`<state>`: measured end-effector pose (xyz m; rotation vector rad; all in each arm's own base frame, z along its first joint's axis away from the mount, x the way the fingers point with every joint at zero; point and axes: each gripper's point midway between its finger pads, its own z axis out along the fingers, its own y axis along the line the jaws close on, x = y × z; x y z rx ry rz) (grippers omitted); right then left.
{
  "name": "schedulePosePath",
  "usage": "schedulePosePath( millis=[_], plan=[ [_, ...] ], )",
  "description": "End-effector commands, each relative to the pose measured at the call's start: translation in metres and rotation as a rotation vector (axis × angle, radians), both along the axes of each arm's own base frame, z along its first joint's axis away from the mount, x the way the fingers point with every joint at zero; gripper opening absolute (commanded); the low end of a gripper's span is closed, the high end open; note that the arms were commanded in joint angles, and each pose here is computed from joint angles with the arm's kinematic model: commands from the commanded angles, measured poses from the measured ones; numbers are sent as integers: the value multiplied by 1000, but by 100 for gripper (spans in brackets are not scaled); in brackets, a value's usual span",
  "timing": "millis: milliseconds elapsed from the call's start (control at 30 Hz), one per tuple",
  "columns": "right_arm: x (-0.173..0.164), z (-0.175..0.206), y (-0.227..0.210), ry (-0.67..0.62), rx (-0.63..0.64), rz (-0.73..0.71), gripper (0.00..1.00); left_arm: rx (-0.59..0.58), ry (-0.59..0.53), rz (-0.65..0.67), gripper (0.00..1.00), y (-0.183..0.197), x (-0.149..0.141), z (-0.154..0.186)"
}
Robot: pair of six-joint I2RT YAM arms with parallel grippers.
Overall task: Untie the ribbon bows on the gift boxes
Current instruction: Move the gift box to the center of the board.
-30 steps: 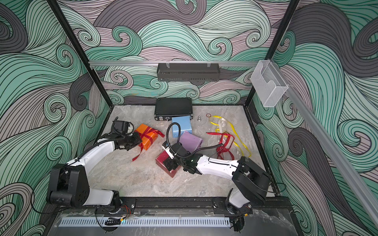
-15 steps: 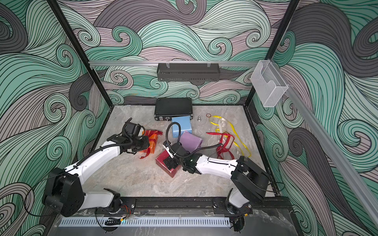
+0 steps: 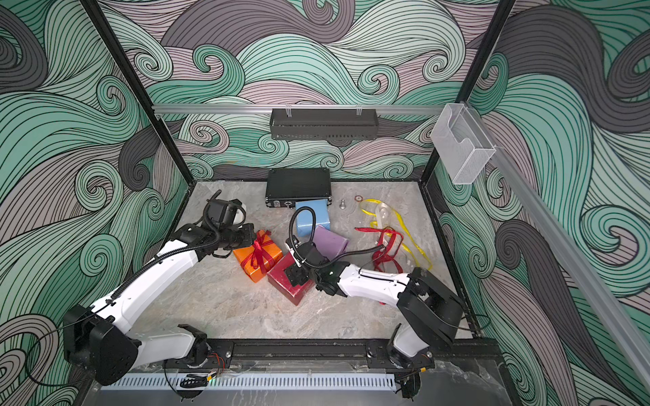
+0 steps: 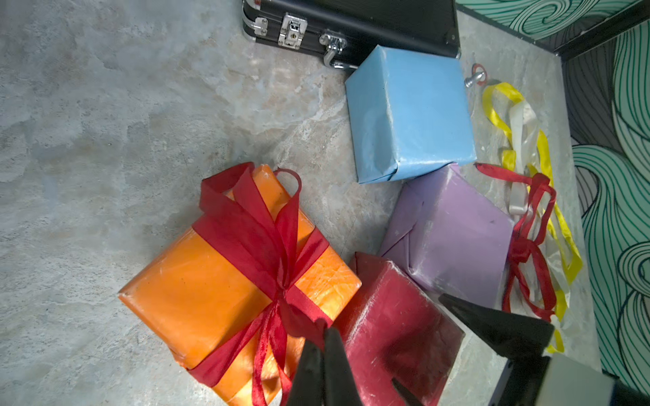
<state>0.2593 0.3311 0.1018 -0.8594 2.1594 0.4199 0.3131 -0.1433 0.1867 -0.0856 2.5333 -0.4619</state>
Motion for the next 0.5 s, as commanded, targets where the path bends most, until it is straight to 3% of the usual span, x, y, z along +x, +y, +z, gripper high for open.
schedulePosePath(
  millis=[0, 233, 467],
  plan=[
    [-4, 11, 7, 33, 98, 25, 83, 23, 26, -74, 3, -5, -7, 0],
    [-31, 56, 41, 219, 426, 160, 68, -82, 75, -148, 4, -29, -11, -13],
    [-8, 73, 83, 352, 585, 94, 48, -148, 103, -146, 4, -36, -11, -14]
  ],
)
